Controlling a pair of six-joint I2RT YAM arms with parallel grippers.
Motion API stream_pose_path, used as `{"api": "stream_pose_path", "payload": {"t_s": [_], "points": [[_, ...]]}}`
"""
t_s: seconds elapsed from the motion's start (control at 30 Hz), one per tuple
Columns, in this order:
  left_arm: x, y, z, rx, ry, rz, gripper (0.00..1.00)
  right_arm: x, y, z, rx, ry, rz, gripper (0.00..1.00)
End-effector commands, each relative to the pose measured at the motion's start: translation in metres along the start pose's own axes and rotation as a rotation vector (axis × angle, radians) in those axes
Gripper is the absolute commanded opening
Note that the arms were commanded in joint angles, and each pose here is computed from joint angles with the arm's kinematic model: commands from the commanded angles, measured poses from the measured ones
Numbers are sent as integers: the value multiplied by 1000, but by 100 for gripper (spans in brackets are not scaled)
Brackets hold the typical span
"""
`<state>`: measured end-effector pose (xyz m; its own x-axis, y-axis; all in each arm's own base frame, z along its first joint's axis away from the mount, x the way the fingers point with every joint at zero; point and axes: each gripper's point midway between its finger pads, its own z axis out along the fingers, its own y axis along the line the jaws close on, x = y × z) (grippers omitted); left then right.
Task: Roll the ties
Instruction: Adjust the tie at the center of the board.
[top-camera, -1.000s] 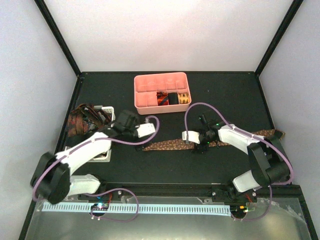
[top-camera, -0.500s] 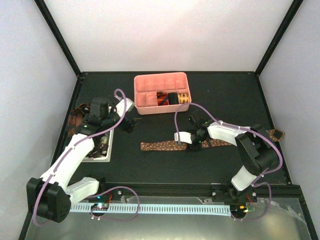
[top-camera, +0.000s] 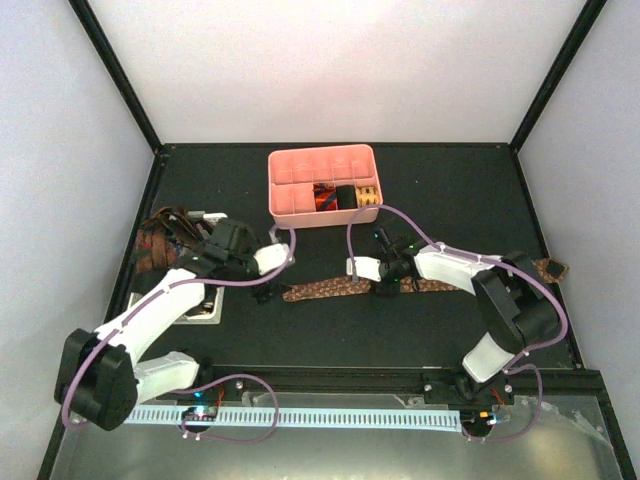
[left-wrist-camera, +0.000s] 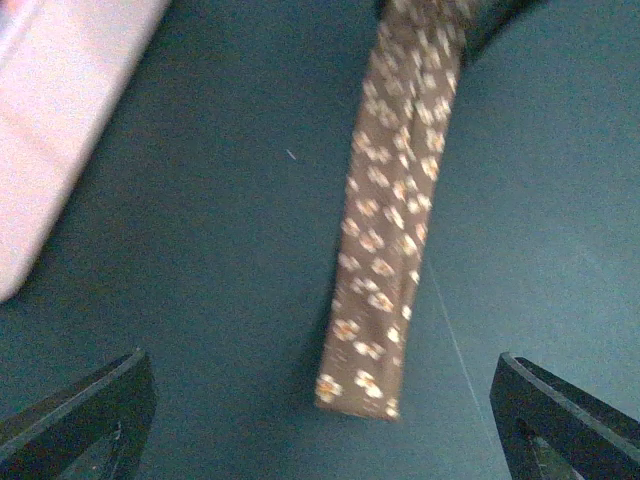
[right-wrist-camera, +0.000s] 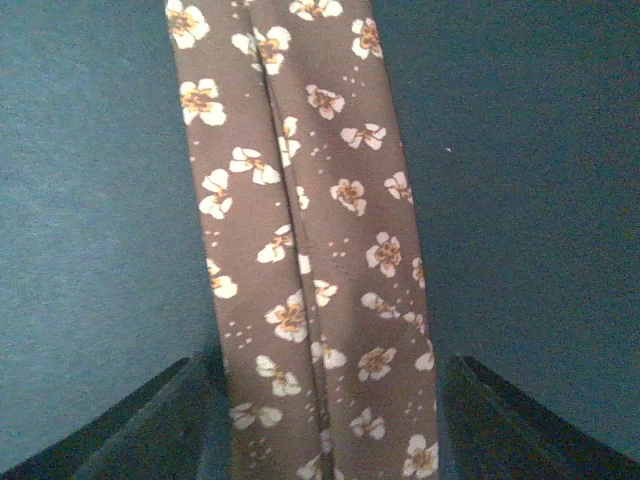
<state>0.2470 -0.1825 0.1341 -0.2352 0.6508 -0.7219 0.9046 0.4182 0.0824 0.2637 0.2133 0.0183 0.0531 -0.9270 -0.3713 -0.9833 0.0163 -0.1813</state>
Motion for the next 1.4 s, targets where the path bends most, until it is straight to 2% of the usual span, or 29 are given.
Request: {"api": "stream_pose_path", "payload": {"t_s": [0.0,0.1,0.27,0.33,0.4,0.53,0.73,0.97,1.17,1.37], "points": [[31,-18,21,39,163,117,94,-7,11,-16,-27,-35,4,70],[35,-25,31,73,210,112,99,-8,11,-24,-40,-35,26,74],[41,-28,53,82,248,153,99,11,0,-16,-34,6,25,83],[41,-26,57,80,254,147,99,14,-2,-11,-41,17,23,84],[39,-24,59,72,248,143,99,6,-8,-11,-54,-1,39,96],[40,-22,62,66,252,135,99,-2,-10,-10,-125,-1,61,96],[35,-14,56,21,239,125,99,11,8,-1,-279,88,82,81],[31,-6,51,-7,219,104,99,19,16,-2,-289,123,75,55],[32,0,52,-24,212,77,98,15,14,-4,-205,84,79,45],[32,0,52,-21,214,77,97,5,11,-9,-126,52,51,41]]}}
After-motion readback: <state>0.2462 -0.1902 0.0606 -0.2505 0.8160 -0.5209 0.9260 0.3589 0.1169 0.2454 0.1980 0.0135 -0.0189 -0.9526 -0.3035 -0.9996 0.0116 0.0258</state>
